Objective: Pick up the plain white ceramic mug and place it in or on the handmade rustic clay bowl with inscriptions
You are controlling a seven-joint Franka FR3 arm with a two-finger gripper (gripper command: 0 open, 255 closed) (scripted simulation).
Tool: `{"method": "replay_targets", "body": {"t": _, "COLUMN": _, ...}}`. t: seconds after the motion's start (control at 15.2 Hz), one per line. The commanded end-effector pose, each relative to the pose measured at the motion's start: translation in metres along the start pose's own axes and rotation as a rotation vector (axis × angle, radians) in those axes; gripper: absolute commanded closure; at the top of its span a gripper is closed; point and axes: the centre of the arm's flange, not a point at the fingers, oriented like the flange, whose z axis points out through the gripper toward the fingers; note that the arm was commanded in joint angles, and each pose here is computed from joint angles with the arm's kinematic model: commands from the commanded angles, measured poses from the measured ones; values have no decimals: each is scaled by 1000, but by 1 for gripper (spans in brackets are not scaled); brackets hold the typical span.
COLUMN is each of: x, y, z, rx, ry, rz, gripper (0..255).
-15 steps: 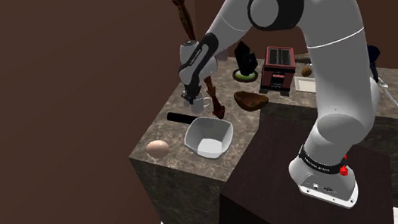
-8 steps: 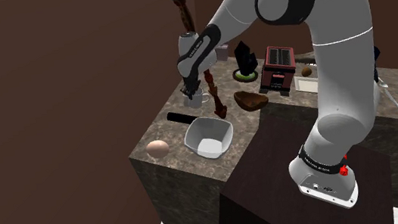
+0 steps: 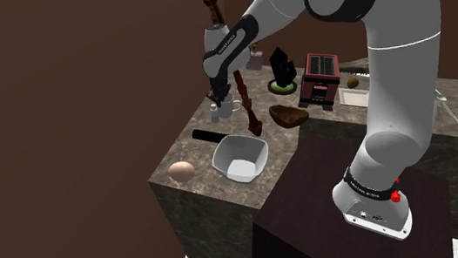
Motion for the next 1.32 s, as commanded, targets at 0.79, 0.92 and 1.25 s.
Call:
{"method": "replay_targets", "body": {"t": 0.79, "x": -30, "y": 40, "z": -59, "rx": 0, "ry": 0, "rz": 0, "gripper": 255}}
{"method": "replay_targets", "body": {"t": 0.92, "x": -48, "y": 59, "z": -63, "rx": 0, "ry": 0, "rz": 0, "gripper": 255}}
{"method": "replay_targets", "body": {"t": 1.25, "x": -92, "y": 107, "z": -74, "rx": 0, "ry": 0, "rz": 0, "gripper": 255}}
